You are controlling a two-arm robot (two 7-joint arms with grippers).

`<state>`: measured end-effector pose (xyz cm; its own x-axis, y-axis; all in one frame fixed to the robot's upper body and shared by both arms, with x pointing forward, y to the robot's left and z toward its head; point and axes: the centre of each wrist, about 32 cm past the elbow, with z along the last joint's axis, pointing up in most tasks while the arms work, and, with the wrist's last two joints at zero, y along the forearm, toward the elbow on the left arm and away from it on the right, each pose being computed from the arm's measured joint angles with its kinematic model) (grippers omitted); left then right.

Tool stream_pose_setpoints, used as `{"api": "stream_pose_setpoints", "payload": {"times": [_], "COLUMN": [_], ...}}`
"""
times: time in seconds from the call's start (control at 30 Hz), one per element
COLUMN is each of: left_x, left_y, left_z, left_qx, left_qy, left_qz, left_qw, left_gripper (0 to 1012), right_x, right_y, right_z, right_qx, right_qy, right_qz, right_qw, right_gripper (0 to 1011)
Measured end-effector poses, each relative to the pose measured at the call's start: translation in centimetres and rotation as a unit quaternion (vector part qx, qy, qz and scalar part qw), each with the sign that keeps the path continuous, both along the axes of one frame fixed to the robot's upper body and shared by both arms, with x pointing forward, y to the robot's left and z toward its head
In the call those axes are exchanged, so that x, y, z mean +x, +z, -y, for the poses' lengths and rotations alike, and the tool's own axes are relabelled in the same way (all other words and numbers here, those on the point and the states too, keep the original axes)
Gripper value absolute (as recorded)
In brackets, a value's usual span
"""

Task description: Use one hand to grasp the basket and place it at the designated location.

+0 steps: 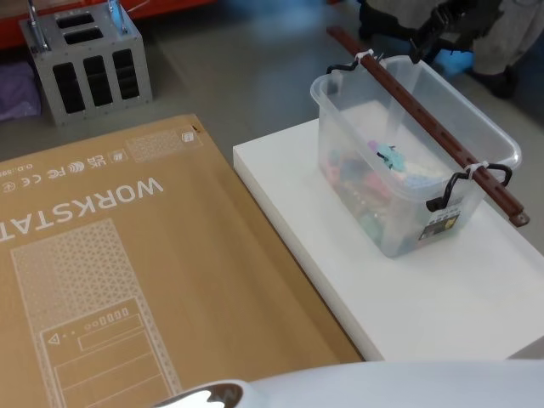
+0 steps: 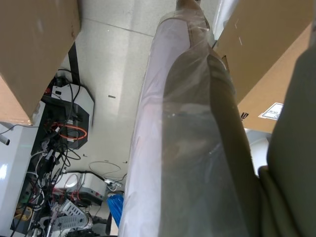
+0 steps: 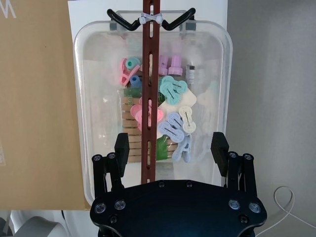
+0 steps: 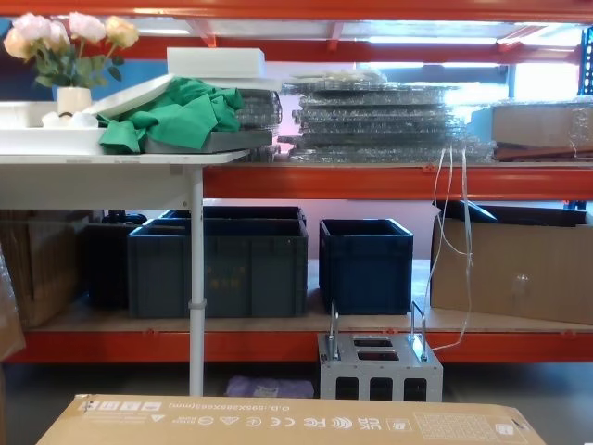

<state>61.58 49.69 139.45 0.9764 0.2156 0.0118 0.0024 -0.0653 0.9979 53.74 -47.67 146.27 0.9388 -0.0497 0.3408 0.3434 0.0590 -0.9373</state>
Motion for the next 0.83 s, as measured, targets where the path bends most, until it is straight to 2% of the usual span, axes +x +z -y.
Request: {"api": "stream_pose_setpoints", "payload": {"times": [0.83], "left_x": [0.00], "left_y": [0.00], "left_z": [0.00], "left_qx": [0.000], "left_qy": [0.000], "left_qz": [0.000], "left_qw": [1.0000], "left_gripper": [0], "right_x": [0.00], "right_y": [0.00], "right_z": [0.00], "right_qx": [0.000], "right_qy": [0.000], "right_qz": [0.000], "right_qw": [1.0000], "right_gripper": [1002]}}
